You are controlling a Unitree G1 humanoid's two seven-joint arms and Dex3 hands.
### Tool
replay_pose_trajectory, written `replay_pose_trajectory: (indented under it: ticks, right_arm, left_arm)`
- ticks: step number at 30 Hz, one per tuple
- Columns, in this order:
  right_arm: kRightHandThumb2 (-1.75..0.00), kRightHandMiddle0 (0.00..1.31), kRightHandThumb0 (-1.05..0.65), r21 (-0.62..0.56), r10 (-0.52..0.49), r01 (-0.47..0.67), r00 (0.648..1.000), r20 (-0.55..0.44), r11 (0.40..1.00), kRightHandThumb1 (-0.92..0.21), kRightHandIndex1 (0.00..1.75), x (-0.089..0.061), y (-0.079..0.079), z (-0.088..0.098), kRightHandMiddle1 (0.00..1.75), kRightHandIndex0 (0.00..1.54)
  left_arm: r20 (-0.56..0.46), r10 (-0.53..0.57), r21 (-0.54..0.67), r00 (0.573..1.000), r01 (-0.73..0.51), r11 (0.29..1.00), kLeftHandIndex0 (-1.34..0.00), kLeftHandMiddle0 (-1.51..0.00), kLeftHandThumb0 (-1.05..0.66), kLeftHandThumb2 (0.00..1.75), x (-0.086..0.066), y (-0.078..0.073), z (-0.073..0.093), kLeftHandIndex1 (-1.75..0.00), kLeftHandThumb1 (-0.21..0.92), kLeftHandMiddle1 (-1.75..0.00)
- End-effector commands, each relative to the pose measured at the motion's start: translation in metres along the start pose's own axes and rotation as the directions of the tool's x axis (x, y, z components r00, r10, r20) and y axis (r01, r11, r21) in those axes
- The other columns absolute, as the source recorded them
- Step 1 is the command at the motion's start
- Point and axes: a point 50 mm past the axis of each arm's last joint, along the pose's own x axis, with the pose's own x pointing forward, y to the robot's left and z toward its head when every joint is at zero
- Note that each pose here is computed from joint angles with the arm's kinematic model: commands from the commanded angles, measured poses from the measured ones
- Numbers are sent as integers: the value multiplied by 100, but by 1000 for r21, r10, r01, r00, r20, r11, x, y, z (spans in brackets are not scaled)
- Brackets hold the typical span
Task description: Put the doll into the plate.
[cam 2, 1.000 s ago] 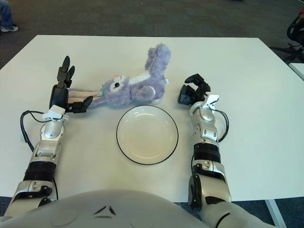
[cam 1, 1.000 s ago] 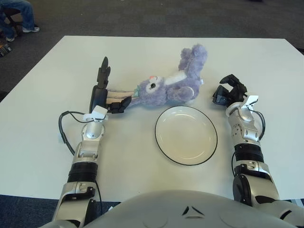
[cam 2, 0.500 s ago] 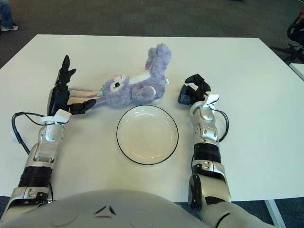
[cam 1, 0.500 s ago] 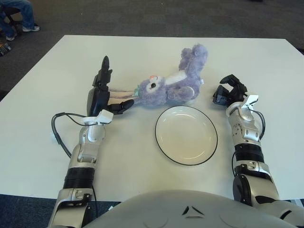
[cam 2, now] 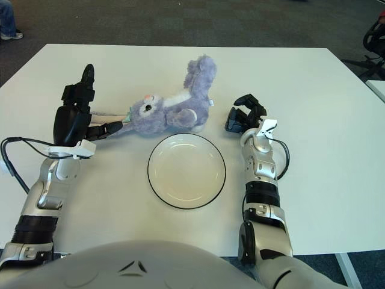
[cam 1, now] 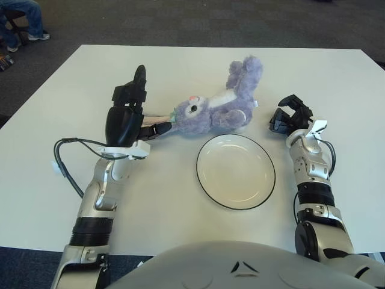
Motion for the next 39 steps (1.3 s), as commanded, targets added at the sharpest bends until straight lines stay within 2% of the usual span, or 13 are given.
replay_pose_trajectory:
  ticks: [1,7,13,15,20,24,31,39]
  right_arm:
    - [-168,62,-1,-6,-15,15,999,-49,1000,0,174,-4,-4,-10,175,84]
    - [-169,63,-1,-9,-10,9,999,-49,1000,1,175,-3,-4,-10,175,85]
    - [-171,64,-1,-6,-6,6,999,-53,1000,2,175,-3,-3,-10,175,86]
    - [-171,64,-1,-8,-6,6,998,-55,1000,2,175,-3,-3,-10,175,86]
    - [-170,64,-1,-12,-8,8,998,-57,1000,2,175,-2,-2,-10,175,85]
    - [-172,65,-1,-17,-8,7,998,-57,1000,3,175,-2,-2,-10,175,86]
    - [-174,67,-1,-22,-6,5,998,-58,1000,5,175,-2,-1,-10,175,88]
    - [-175,67,-1,-24,-3,1,998,-59,1000,6,175,-2,0,-10,175,88]
  left_arm:
    - [29,-25,48,999,24,999,0,-6,-105,67,0,4,5,0,92,-72]
    - [69,-72,96,995,65,993,0,-2,-105,73,4,14,20,0,92,-66]
    - [72,-165,111,984,157,981,0,-2,-105,73,7,17,27,0,92,-38]
    - [82,-208,138,975,195,971,0,-1,-105,81,7,17,27,0,92,-19]
    - [128,-272,192,954,245,950,0,0,-105,84,10,18,29,0,92,-3]
    - [170,-316,210,934,279,937,0,0,-105,82,20,24,32,0,92,-1]
    - [171,-410,211,896,374,903,0,0,-104,75,26,25,33,0,92,0]
    - [140,-450,201,882,420,885,0,-4,-103,66,38,18,33,0,92,-2]
